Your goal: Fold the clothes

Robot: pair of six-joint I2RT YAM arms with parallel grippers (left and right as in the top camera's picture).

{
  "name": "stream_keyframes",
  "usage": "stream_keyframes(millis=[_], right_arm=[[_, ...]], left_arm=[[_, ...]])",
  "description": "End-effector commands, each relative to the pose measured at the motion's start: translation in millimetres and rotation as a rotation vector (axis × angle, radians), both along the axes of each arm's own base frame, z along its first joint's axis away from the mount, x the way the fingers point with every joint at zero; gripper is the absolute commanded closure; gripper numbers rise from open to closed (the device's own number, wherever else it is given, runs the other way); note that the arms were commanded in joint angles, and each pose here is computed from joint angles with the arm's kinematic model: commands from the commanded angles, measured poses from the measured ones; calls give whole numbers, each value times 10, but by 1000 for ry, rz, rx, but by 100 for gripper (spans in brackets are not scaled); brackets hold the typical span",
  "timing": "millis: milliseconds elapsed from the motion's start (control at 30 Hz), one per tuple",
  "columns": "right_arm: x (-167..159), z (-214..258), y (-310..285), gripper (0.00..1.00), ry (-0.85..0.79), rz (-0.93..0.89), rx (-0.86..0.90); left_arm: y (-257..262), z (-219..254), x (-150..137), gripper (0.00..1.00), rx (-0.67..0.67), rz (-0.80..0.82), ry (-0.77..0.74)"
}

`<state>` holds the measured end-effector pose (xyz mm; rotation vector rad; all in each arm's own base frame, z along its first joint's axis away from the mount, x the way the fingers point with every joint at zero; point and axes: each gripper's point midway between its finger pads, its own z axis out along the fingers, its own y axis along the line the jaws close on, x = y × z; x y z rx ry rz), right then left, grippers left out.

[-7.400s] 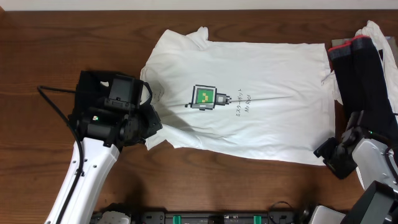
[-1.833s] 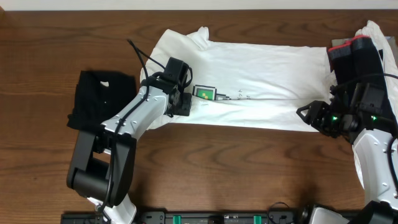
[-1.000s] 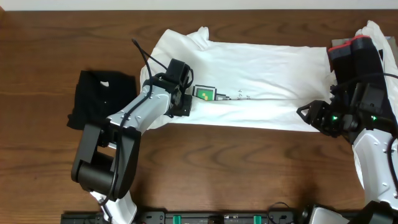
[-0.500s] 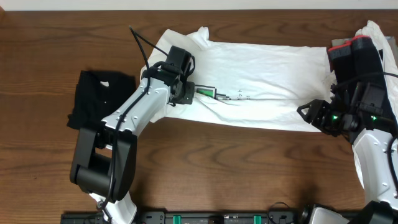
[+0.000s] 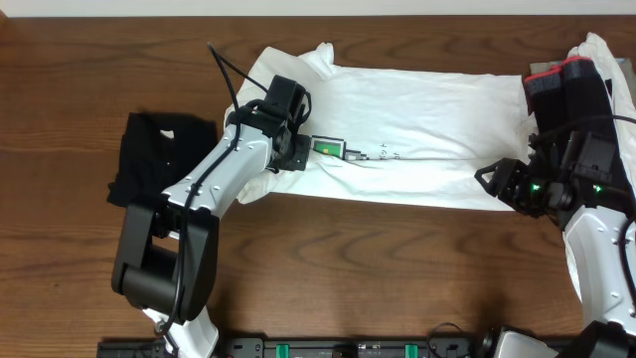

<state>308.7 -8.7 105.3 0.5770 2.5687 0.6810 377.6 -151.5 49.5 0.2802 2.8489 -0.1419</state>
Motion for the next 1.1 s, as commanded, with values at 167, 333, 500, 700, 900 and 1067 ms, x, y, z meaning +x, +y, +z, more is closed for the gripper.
stream_keyframes(millis=[167,333,500,700,900,1067], right_arm=[[32,64,13,53,-26,20,-14],[35,65,11,53,-27,20,-15],[45,70,9,53,-32,20,-16],[46,71,9,53,-33,20,-16],[46,71,9,53,-27,9,-9],[46,71,9,53,-23,-1,-3]], left_arm=[[44,-82,-65,70,22,-7,28],[52,-141,-80,80,26,-4,39],[49,-140,-70,78,24,-4,35],[66,-159,-115,70,31,-4,55],[71,-179,-128,78,35,-4,63],[79,-252,-153,90,42,-4,83]])
